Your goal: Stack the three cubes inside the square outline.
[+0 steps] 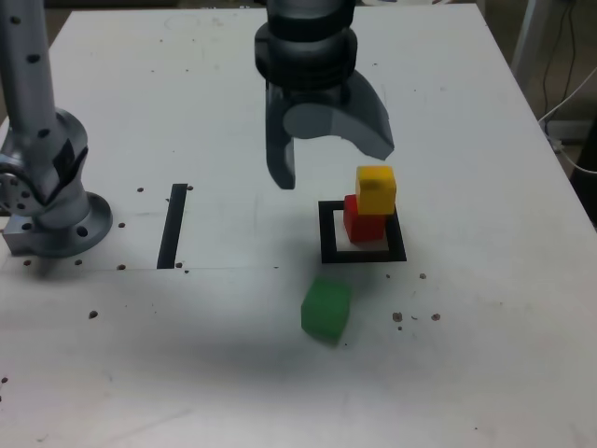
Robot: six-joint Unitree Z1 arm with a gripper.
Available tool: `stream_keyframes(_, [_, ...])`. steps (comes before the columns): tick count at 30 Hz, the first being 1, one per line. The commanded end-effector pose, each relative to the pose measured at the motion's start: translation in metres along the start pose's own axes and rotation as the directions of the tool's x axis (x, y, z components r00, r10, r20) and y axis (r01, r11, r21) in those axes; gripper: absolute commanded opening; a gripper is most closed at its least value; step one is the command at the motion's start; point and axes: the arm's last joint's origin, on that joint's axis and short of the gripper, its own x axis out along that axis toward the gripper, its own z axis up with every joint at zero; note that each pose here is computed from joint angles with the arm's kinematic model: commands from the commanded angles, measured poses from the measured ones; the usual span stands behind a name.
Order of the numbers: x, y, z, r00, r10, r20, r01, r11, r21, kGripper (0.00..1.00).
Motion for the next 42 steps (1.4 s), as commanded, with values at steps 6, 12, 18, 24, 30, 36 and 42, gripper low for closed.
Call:
stream_keyframes(6, [0.004, -0.020, -0.006, 0.9999, -0.012, 0.008, 0.011, 0.992, 0.127, 0.99])
stream_keyframes(12, [0.023, -0.038, -0.005, 0.9995, -0.004, -0.031, 0.010, 0.984, 0.180, 0.99])
stream_keyframes(18, [0.037, -0.063, 0.004, 0.9973, -0.029, -0.067, 0.044, 0.968, 0.247, 0.99])
stream_keyframes(24, [0.049, -0.084, 0.008, 0.9969, -0.034, -0.071, 0.054, 0.953, 0.298, 0.99])
stream_keyframes(30, [0.053, -0.086, 0.006, 0.9963, -0.051, -0.069, 0.071, 0.948, 0.312, 0.91])
stream_keyframes(36, [0.060, -0.094, 0.005, 0.9962, -0.071, -0.050, 0.084, 0.937, 0.339, 0.82])
stream_keyframes(42, [0.062, -0.105, 0.006, 0.9951, -0.092, -0.034, 0.098, 0.921, 0.377, 0.65])
